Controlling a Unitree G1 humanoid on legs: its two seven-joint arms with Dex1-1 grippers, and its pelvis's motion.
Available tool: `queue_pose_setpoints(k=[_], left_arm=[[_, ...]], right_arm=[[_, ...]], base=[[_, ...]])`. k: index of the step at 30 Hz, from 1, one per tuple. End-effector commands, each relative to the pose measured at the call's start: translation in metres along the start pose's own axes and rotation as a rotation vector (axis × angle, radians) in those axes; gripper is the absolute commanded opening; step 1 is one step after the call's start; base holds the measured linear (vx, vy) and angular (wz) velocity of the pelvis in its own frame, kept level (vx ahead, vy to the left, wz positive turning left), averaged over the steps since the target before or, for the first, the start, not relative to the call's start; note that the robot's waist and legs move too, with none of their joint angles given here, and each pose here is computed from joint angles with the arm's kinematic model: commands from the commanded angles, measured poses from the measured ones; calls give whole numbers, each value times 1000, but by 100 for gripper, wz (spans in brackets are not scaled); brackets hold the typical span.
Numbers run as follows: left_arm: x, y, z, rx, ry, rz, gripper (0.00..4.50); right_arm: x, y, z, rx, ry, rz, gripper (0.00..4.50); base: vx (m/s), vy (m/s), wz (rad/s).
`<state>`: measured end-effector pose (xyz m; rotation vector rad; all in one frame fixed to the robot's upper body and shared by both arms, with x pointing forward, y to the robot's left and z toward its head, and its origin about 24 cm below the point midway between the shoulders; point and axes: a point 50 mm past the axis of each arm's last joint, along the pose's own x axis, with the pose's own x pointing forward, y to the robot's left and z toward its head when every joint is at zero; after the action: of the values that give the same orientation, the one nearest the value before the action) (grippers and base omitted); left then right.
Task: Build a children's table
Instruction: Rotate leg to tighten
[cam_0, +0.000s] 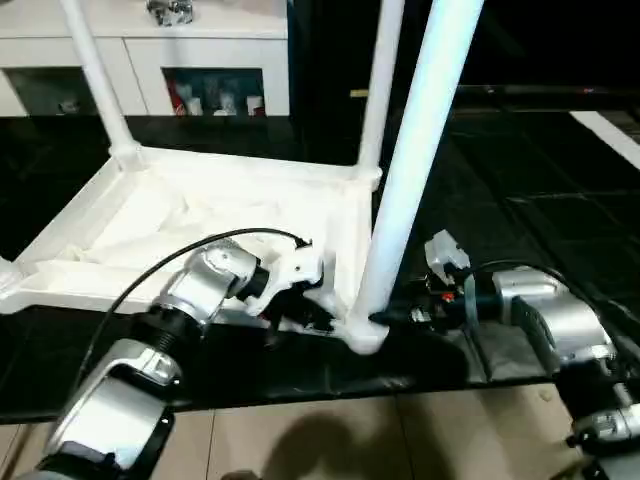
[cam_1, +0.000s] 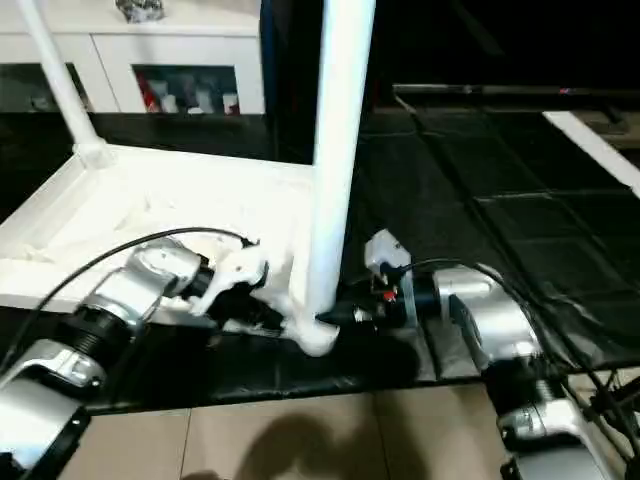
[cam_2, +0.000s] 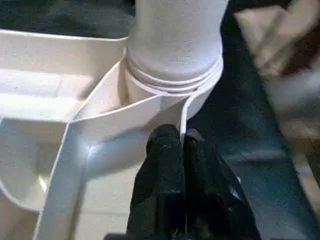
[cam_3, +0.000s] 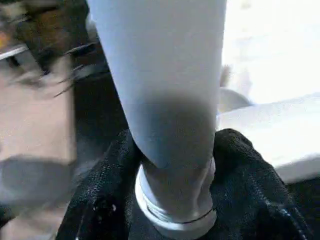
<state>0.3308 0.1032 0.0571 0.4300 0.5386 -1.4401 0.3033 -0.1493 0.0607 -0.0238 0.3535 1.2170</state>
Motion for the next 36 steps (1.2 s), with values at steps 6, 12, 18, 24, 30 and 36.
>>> queue_pose_setpoints(k=[6,12,18,24,30,36], left_arm=[[32,8,40,-111,-160,177,0],[48,13,61,-168,-214,323,0],[45,15,59,-147,-202,349,0],[35,16,44,-119,-165,327,0],[24,15,31,-73,-111,255,0],[17,13,22,-19,-62,174,0]], right_arm=[[53,-1,2,100,-71,-311,191],[86,-15,17,181,-123,-597,191],[88,-17,21,152,-147,-664,191],[66,-20,14,128,-207,-630,281],[32,-19,10,49,-237,-519,337],[9,-13,8,-21,-212,-359,387]], base=[[0,0,0],[0,0,0],[9,-3,1],[26,-15,2],[0,0,0],[0,0,0]])
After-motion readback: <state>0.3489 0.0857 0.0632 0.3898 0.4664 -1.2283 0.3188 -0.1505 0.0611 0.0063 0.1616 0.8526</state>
